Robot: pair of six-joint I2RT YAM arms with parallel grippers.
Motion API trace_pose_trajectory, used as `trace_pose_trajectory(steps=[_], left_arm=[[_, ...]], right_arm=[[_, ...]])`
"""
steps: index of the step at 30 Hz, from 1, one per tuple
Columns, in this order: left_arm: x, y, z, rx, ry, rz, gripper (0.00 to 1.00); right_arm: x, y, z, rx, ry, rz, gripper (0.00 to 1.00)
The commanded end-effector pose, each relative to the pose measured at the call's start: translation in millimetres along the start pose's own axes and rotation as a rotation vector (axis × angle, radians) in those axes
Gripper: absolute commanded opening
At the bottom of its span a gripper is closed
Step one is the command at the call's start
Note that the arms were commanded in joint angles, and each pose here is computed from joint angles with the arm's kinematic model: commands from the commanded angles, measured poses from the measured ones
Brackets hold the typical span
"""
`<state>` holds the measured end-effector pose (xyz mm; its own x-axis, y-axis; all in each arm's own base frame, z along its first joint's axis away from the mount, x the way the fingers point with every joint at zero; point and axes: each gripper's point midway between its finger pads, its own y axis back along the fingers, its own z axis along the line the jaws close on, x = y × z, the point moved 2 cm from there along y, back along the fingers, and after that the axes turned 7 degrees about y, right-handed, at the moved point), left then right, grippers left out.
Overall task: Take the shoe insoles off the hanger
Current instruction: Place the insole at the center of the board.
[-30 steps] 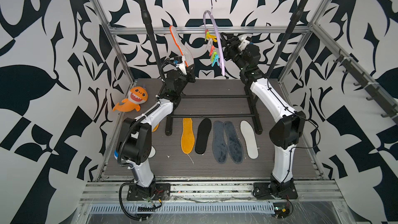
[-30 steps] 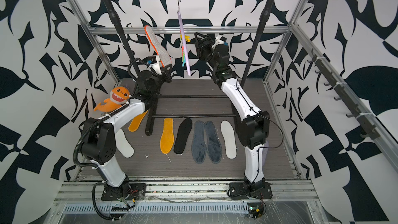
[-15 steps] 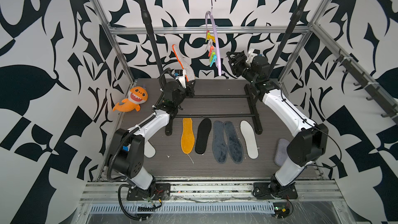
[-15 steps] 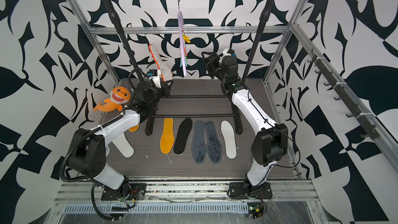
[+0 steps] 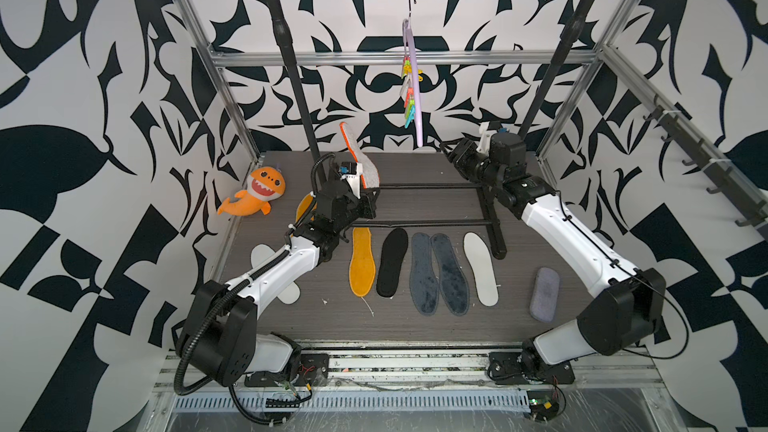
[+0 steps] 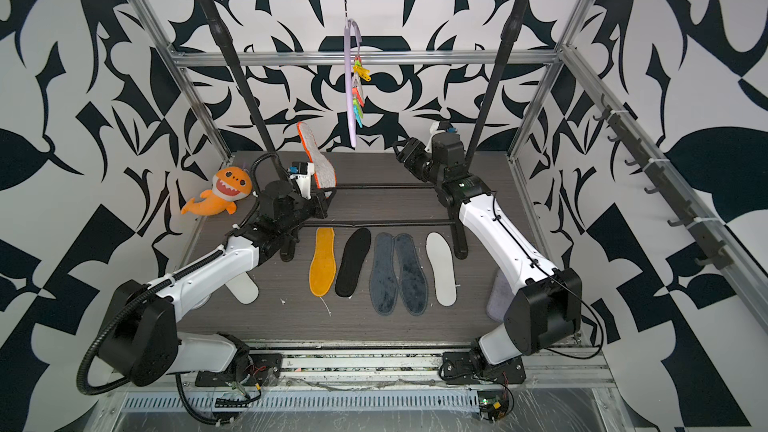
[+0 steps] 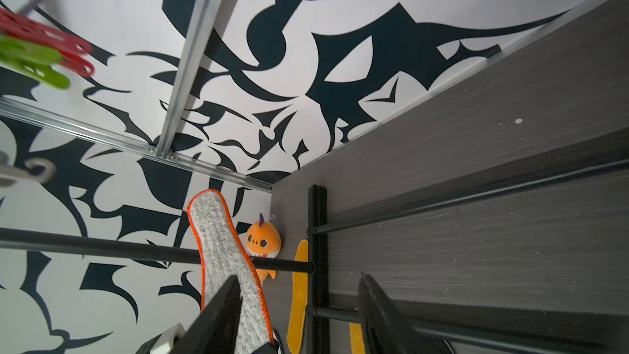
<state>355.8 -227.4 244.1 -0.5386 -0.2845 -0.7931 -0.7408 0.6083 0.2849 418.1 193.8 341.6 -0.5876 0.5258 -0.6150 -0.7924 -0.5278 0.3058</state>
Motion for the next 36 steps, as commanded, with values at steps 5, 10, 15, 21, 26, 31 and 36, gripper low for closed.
trace_pose_trajectory(steps=[5,10,15,21,26,31,36], left_arm=[[32.8,32.2,-3.6,-0.048,-0.006,0.066,0.0],[55.2,51.4,-7.8,-0.068,-0.011,0.102,0.0],[74.4,66.3,-10.6,-0.073,0.014,0.125,0.0],[106.5,70.5,-18.0,-0.057,0.049,0.188,0.0],[127.0,73.4,-25.7,-0.04,0.053,0.232,0.0],[141.8,79.3,-27.6,-0.023,0.057,0.264,0.0],[150.7,87.2,-28.7,0.002,0.061,0.292,0.0]], right_arm=[[30.5,23.1,-11.4,0.062,0.122,0.054,0.57],[49.3,35.2,-19.4,0.078,0.14,0.085,0.56],[61.9,51.5,-28.9,0.101,0.156,0.1,0.55],[76.0,70.6,-40.0,0.113,0.168,0.11,0.56],[91.8,78.5,-55.4,0.143,0.167,0.148,0.56],[98.6,86.8,-61.0,0.139,0.159,0.139,0.57],[106.0,89.8,-68.6,0.147,0.142,0.144,0.59]])
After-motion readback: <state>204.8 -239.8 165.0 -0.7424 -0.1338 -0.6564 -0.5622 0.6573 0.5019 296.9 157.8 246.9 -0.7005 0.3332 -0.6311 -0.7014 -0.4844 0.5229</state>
